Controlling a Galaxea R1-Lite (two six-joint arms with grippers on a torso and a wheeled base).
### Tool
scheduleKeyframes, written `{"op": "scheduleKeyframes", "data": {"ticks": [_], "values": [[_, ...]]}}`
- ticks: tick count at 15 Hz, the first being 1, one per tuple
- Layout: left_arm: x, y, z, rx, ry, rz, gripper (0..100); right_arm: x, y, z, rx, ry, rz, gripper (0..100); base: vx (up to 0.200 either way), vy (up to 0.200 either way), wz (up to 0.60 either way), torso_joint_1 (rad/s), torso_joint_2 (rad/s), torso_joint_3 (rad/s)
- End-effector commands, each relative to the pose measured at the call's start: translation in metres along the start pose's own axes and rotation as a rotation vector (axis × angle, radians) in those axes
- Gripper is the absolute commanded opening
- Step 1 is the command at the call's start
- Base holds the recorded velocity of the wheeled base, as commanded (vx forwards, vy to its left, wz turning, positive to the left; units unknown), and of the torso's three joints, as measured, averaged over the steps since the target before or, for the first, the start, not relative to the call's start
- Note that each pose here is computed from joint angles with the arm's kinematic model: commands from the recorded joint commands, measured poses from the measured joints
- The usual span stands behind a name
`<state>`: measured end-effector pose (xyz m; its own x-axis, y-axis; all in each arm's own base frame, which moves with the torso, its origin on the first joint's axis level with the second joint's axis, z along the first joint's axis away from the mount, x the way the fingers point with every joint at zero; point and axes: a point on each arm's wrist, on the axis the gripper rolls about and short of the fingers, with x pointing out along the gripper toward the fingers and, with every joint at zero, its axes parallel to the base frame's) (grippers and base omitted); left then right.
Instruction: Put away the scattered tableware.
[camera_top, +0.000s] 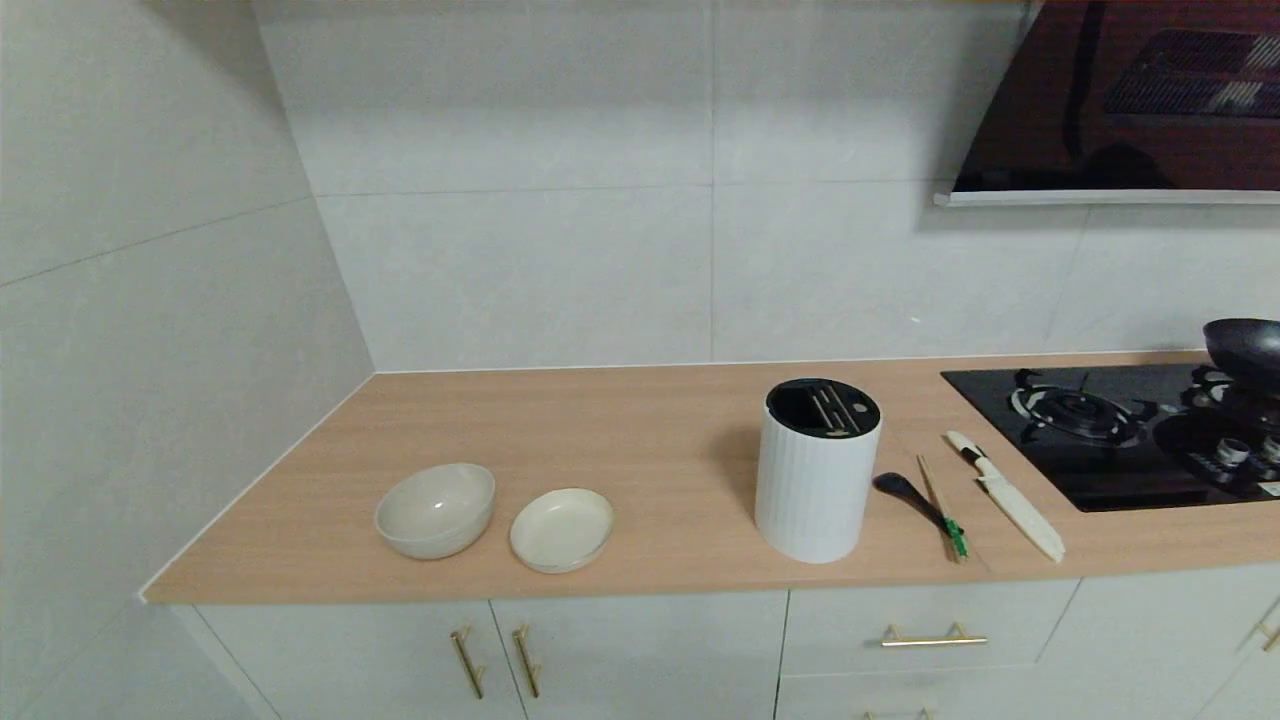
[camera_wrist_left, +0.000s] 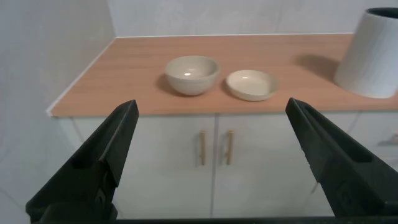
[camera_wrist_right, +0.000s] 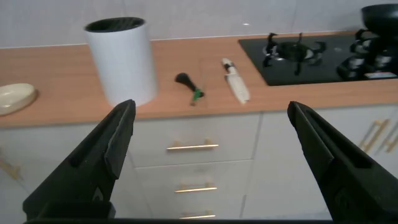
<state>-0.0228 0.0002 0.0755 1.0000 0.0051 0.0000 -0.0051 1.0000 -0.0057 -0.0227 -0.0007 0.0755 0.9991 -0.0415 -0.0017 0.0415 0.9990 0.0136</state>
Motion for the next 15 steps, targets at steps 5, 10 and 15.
{"op": "scheduleKeyframes", "data": {"ticks": [5, 10, 15], "values": [[0.0000, 0.0000, 0.0000, 0.000, 0.000, 0.001, 100, 0.0000, 0.0000, 0.0000, 0.000, 0.000, 0.000, 100, 0.000, 0.200, 0.00, 0.000, 0.00, 0.003], [0.0000, 0.0000, 0.0000, 0.000, 0.000, 0.001, 100, 0.0000, 0.0000, 0.0000, 0.000, 0.000, 0.000, 100, 0.000, 0.200, 0.00, 0.001, 0.00, 0.002], [0.0000, 0.0000, 0.0000, 0.001, 0.000, 0.001, 100, 0.0000, 0.0000, 0.0000, 0.000, 0.000, 0.000, 100, 0.000, 0.200, 0.00, 0.005, 0.00, 0.002]]}}
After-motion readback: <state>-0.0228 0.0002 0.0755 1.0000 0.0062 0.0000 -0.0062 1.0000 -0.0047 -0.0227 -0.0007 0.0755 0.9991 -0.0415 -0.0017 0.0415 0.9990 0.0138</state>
